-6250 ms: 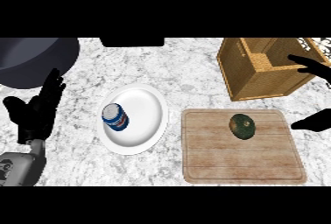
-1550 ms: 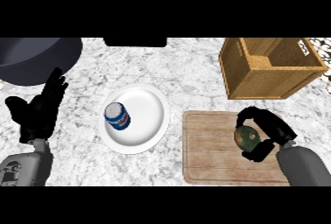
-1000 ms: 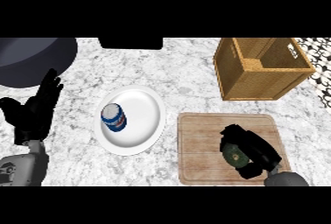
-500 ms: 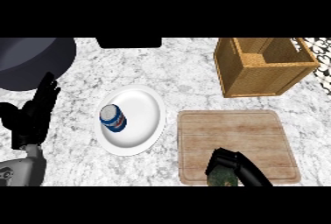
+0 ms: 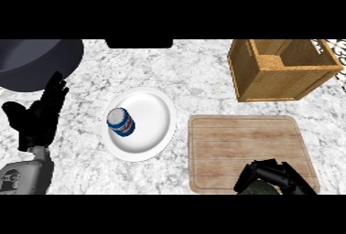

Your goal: Pick the squash from the cutting board and place it in the basket

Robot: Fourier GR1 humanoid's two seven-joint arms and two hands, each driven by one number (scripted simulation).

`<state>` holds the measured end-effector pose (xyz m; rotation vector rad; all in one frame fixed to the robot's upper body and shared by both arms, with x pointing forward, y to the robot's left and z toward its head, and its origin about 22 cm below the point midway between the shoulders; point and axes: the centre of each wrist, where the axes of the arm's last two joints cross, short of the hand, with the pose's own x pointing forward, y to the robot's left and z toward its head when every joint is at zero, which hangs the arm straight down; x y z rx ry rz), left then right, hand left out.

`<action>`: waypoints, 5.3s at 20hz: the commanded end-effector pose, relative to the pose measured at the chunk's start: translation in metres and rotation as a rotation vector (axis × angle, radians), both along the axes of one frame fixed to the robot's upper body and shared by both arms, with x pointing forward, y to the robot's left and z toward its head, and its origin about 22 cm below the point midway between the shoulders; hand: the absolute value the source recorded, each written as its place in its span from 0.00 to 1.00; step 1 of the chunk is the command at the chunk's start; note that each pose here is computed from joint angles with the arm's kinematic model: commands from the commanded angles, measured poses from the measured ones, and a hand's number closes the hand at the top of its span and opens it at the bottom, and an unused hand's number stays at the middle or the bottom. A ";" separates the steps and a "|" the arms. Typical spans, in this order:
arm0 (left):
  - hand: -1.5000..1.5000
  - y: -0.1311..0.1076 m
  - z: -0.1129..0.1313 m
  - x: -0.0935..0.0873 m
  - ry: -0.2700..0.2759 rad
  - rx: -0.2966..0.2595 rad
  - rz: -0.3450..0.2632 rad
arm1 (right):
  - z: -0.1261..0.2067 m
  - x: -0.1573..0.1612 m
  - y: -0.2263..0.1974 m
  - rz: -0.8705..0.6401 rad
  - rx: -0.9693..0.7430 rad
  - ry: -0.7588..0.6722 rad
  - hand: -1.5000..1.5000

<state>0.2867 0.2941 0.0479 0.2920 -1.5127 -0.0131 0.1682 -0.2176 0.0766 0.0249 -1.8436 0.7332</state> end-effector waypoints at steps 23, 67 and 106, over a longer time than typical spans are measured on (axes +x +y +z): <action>0.50 0.013 -0.004 0.003 0.014 0.005 0.000 | 0.117 0.163 0.039 -0.362 -0.153 -0.054 1.00; 0.50 0.001 -0.009 0.003 -0.003 0.013 -0.010 | 0.088 0.289 -0.048 -0.406 -0.900 -0.406 1.00; 0.50 -0.025 0.015 0.007 -0.027 0.003 -0.070 | 0.026 0.286 -0.079 -0.342 -1.109 -0.224 1.00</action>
